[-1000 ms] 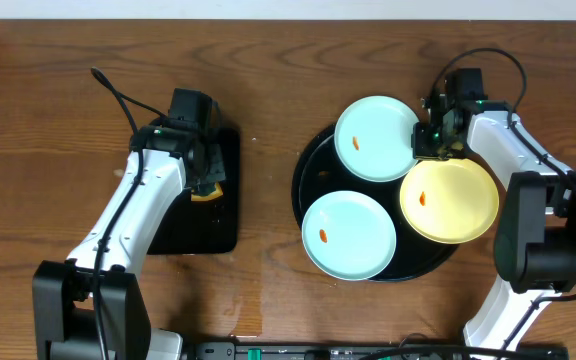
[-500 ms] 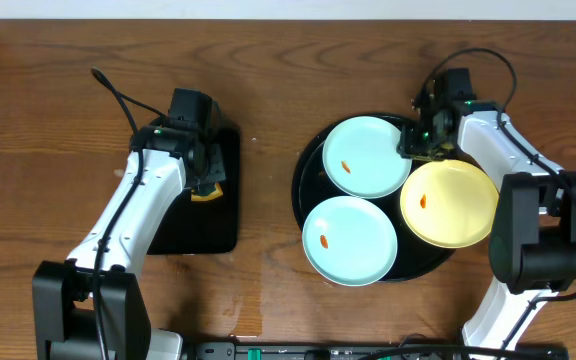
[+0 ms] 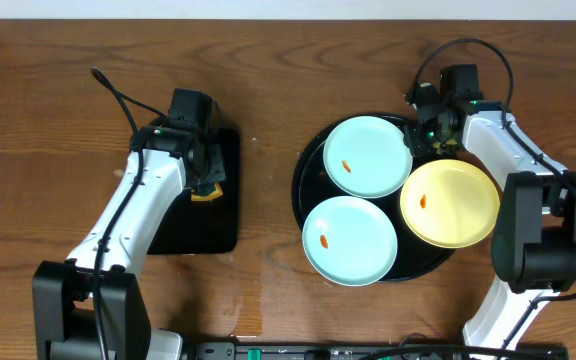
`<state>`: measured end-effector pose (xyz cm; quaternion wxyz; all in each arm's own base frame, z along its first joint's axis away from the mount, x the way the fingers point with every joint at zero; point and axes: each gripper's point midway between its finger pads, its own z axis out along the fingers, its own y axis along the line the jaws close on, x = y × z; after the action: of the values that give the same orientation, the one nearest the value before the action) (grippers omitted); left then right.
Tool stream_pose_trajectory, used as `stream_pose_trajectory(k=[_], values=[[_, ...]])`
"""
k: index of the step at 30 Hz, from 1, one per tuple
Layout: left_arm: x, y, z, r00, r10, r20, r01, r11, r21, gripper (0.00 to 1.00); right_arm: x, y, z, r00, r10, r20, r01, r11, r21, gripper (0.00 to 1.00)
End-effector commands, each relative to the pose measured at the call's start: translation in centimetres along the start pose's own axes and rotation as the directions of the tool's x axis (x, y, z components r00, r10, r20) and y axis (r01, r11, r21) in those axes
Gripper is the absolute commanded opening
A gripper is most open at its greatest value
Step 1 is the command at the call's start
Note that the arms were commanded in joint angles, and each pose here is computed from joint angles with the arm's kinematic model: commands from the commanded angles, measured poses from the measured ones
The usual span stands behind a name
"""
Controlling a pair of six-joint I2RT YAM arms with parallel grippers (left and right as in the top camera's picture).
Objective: Clean dirty plates on tray and stack at the side
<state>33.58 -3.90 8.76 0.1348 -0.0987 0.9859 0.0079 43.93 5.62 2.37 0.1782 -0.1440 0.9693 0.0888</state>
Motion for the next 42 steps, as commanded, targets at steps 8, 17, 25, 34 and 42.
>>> stream_pose_trajectory(k=[8,17,25,34,42], values=[[-1.0,-0.3,-1.0,0.999,0.012,0.036,-0.013,1.000,0.014,0.08,1.9,0.5,1.8,0.990,0.121,-0.077,-0.124,0.992,-0.035,0.21],[-1.0,-0.3,-1.0,0.999,0.012,0.036,-0.013,1.000,0.014,0.08,2.3,0.5,1.9,0.929,0.358,-0.093,-0.360,0.933,-0.013,0.01],[-1.0,-0.3,-1.0,0.999,0.012,0.036,-0.013,1.000,0.014,0.07,3.4,0.8,1.7,0.776,0.617,-0.134,-0.618,0.785,0.034,0.01],[-1.0,-0.3,-1.0,0.999,0.013,0.036,-0.013,1.000,0.014,0.08,3.8,0.7,1.4,0.790,0.596,-0.142,-0.595,0.802,0.051,0.34],[-1.0,-0.3,-1.0,0.999,0.013,0.036,-0.013,1.000,0.014,0.08,2.2,0.4,1.4,0.971,0.223,-0.087,-0.225,0.974,-0.012,0.27]])
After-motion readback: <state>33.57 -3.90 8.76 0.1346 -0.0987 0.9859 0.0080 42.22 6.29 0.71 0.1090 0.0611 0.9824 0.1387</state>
